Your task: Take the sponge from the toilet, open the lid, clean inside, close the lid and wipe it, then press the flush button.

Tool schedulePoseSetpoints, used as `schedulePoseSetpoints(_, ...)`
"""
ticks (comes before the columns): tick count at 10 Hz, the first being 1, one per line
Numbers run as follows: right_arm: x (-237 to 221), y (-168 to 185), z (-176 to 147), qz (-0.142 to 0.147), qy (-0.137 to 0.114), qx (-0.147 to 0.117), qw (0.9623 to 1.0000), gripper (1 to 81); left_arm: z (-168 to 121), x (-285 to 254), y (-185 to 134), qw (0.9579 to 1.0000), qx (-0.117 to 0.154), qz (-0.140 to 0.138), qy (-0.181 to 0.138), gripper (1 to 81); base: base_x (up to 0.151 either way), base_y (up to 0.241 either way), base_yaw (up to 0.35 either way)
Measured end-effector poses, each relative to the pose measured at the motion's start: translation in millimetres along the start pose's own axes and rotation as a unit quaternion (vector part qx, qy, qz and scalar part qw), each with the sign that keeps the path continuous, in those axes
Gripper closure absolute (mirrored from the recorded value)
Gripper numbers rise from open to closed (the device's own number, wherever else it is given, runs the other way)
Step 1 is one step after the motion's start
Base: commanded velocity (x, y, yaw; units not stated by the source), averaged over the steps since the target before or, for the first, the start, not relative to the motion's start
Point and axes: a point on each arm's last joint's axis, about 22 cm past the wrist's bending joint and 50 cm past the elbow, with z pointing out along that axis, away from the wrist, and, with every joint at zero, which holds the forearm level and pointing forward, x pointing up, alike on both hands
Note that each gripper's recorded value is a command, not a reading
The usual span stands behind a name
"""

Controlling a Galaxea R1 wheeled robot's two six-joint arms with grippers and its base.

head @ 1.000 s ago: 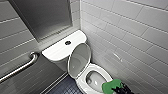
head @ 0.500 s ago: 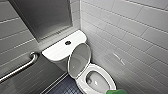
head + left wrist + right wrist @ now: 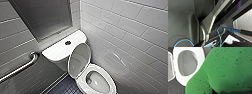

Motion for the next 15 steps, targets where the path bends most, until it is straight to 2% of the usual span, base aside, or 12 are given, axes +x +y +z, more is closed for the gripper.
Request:
schedulePoseSetpoints(4,15,-56,-41,-0.024,-0.021,0.038,0.9988,81.1,0,0,0,1.0000,0.000,0.007,0.000,1.0,0.000,0.000,0.000)
schedulePoseSetpoints(6,38,-99,-37,-0.056,-0.033,0.061,0.9961,81.1,0,0,0,1.0000,0.000,0.007,0.000,1.0,0.000,0.000,0.000)
schedulePoseSetpoints(8,67,-141,-19,-0.096,-0.040,0.078,0.9915,81.1,0,0,0,1.0000,0.000,0.007,0.000,1.0,0.000,0.000,0.000)
schedulePoseSetpoints(10,80,-153,17,-0.124,-0.063,0.061,0.9883,81.1,0,1,0,1.0000,0.000,0.007,0.001,1.0,0.000,0.000,0.000)
schedulePoseSetpoints(12,104,-181,55,-0.156,-0.070,0.053,0.9839,81.1,0,1,0,1.0000,-0.001,0.007,0.001,1.0,0.000,0.000,0.000)
schedulePoseSetpoints(15,119,-215,89,-0.192,-0.096,0.031,0.9762,81.1,0,1,0,1.0000,-0.001,0.008,0.001,1.0,0.000,0.000,0.000)
